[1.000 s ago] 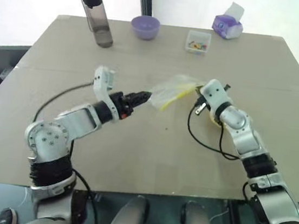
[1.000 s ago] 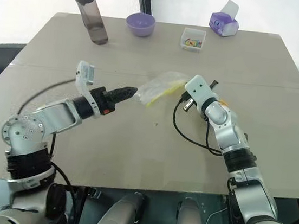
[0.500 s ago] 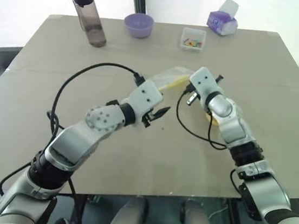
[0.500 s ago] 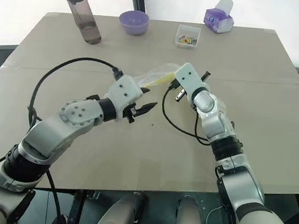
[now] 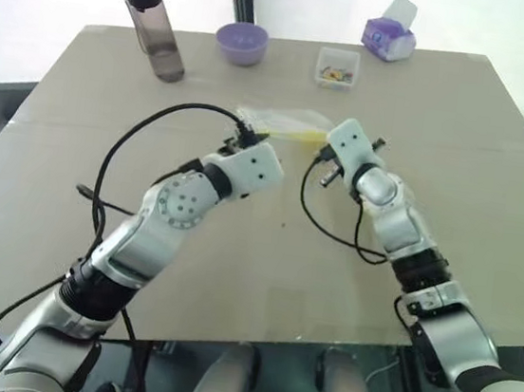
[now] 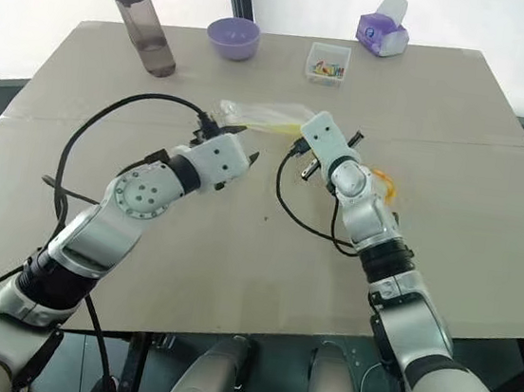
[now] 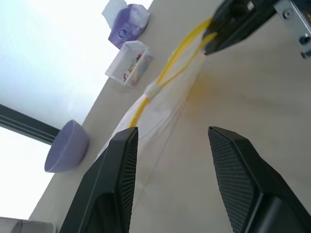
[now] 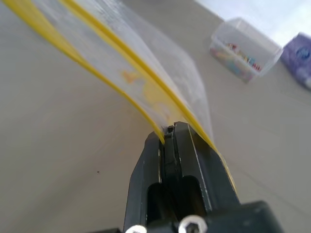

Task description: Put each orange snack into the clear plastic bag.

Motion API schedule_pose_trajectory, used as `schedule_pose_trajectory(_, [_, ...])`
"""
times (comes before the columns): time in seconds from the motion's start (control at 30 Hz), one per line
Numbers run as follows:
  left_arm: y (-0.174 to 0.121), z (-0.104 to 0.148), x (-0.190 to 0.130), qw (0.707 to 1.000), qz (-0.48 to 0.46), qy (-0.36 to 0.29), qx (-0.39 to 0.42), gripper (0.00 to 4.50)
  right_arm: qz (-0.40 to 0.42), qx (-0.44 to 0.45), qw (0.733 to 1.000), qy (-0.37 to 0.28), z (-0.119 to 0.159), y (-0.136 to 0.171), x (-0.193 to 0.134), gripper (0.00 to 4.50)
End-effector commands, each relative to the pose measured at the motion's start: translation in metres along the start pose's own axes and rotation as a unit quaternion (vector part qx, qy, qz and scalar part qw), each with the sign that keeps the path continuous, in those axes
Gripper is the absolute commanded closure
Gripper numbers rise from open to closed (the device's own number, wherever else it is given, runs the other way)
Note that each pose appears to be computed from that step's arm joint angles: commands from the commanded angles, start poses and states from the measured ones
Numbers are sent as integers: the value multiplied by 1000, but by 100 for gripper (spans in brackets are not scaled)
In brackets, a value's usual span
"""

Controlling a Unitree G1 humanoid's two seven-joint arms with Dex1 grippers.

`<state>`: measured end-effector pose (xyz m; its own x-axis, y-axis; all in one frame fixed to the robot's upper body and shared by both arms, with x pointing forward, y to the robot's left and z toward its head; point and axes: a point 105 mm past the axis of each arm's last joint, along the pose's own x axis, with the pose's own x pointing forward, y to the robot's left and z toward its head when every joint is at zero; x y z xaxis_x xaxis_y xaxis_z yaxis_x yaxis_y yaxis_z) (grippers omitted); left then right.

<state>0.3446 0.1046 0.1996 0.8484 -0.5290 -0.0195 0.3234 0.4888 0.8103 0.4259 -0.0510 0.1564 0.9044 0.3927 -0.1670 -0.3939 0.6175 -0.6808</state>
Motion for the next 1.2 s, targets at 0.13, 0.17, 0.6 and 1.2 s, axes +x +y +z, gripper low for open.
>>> schedule_pose_trajectory(0.13, [15, 24, -4, 998, 33, -46, -4, 208, -15, 23, 1000, 2, 9, -9, -6, 450])
schedule_pose_trajectory(0.17, [11, 20, -4, 999, 25, -39, -3, 208, -12, 30, 999, 7, 9, -9, -5, 450])
schedule_pose_trajectory(0.6, [0, -17, 0, 998, 6, 44, 44, 208, -54, -32, 997, -39, 23, -26, 2, 450])
schedule_pose_trajectory(1.2, [-2, -23, 21, 998, 11, 40, 40, 208, -36, -57, 995, -74, 24, -30, 3, 450])
